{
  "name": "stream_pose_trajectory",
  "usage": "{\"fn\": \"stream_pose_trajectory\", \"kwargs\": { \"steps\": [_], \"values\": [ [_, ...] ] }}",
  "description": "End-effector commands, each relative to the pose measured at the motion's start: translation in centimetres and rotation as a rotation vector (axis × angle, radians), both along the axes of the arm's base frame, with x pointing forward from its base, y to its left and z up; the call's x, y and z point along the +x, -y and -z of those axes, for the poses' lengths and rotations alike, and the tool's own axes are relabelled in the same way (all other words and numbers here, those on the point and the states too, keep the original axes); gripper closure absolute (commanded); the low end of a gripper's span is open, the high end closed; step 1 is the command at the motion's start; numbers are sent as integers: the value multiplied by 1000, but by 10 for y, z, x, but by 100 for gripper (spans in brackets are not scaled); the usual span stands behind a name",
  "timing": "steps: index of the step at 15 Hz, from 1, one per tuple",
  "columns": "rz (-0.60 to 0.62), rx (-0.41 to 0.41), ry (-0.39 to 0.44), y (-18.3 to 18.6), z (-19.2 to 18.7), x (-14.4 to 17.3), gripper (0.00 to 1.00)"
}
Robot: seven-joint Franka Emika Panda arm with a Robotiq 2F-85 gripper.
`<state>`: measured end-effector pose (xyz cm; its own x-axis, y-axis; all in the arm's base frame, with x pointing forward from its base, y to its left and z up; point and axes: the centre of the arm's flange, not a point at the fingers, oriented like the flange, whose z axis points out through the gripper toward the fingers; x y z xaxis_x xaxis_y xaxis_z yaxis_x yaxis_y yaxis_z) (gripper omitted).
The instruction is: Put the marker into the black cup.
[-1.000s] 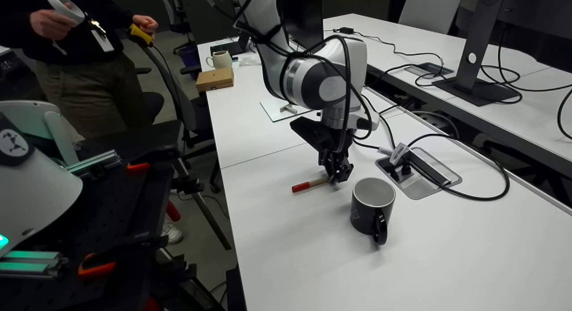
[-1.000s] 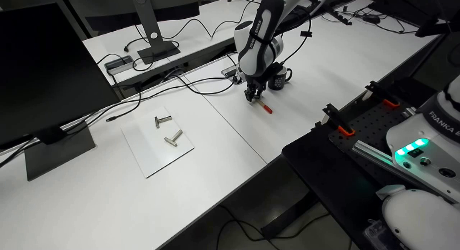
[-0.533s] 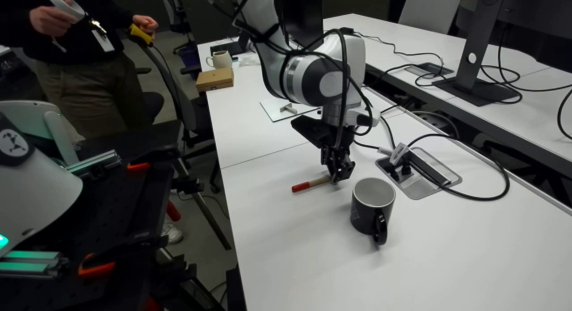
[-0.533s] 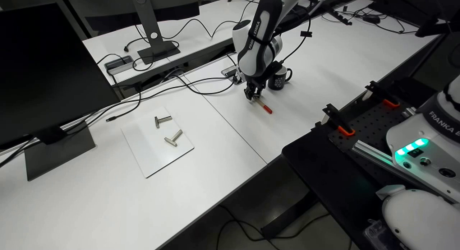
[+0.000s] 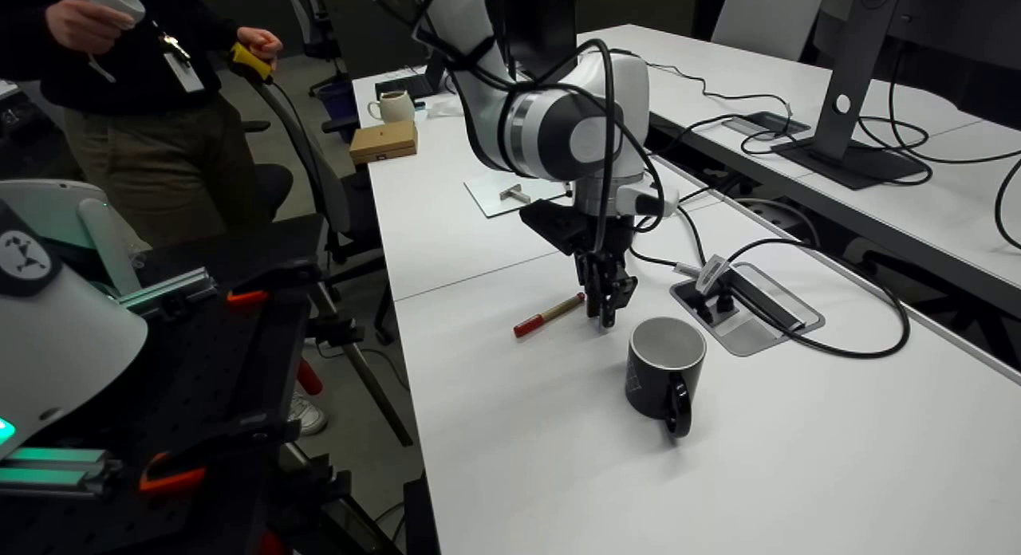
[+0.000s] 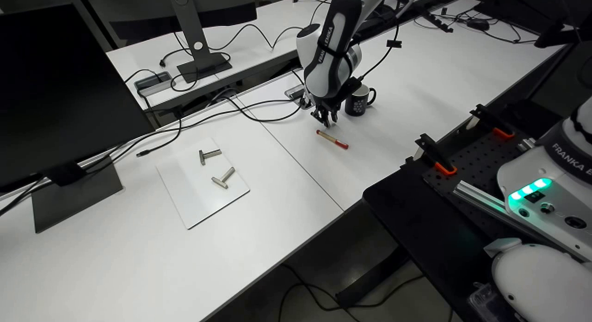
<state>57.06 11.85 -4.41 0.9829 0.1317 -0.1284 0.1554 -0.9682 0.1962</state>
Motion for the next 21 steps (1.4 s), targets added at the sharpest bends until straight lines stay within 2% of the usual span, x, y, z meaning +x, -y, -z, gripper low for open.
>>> {"fn": "stream_pose_trajectory", "kwargs": {
  "steps": [1, 3, 5, 6, 8, 10, 21],
  "values": [
    [15, -16, 10, -2, -14, -7, 31],
    [11, -20, 14, -5, -18, -9, 16],
    [-50, 24, 26, -11, -25, -12, 2],
    [-98, 55, 41, -15, -29, -14, 0],
    [-173, 94, 70, -25, -36, -17, 0],
    [-197, 110, 61, -31, -38, -20, 0],
    [-131, 90, -29, -14, -14, -22, 0]
  ]
}}
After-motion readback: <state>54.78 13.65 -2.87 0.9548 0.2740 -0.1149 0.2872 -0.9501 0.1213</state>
